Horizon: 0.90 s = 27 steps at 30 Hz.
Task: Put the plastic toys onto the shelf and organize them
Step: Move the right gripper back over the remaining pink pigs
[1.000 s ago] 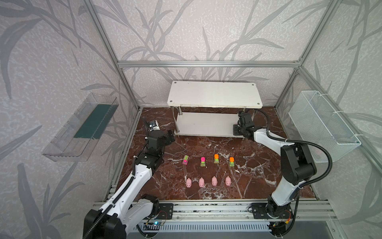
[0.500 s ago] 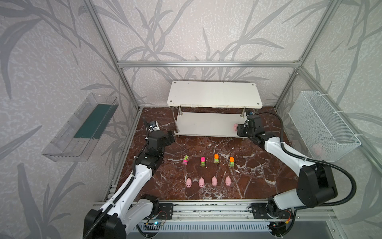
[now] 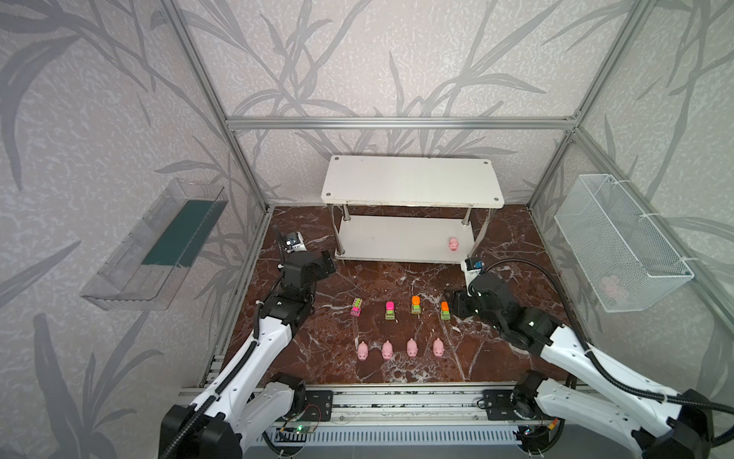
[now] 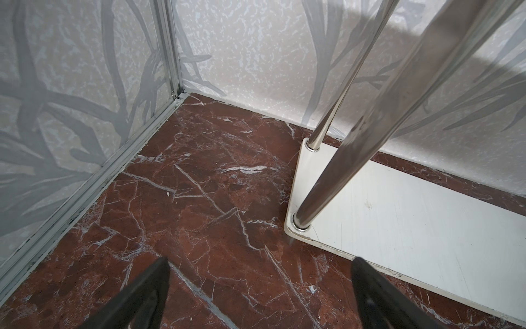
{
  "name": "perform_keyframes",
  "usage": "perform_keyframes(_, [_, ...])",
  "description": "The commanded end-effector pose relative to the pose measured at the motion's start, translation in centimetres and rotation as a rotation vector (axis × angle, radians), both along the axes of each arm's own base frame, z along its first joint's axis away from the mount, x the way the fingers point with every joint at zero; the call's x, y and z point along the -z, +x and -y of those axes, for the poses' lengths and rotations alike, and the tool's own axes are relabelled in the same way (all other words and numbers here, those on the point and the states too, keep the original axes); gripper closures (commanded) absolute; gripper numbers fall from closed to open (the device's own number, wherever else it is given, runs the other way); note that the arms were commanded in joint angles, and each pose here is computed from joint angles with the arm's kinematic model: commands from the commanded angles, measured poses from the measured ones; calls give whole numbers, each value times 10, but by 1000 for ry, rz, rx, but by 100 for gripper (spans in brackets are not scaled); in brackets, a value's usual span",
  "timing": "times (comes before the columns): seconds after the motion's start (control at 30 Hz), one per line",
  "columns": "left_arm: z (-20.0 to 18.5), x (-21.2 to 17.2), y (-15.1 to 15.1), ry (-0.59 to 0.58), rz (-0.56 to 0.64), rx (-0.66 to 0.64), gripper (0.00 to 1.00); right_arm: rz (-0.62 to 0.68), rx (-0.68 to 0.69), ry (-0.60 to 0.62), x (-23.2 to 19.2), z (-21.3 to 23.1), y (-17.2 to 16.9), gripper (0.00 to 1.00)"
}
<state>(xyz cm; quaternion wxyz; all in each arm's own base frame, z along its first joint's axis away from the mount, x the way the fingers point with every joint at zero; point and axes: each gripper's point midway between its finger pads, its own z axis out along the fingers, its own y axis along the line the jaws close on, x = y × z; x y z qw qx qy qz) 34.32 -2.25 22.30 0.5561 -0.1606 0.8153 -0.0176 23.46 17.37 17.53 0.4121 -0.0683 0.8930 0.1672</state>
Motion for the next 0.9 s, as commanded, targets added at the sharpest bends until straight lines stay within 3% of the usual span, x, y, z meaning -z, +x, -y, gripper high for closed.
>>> perform_keyframes(0.0, [-3,1,-3,-3,4,-19,3,-87,105,-30,34,19,-28,31])
perform_keyframes(0.3, [-1,4,-3,-18,3,-10,3,-211,21,-43,85,-11,-77,28])
perform_keyframes(0.87, [-1,10,0,-9,-13,-18,3,-267,-48,-90,116,-41,-89,32])
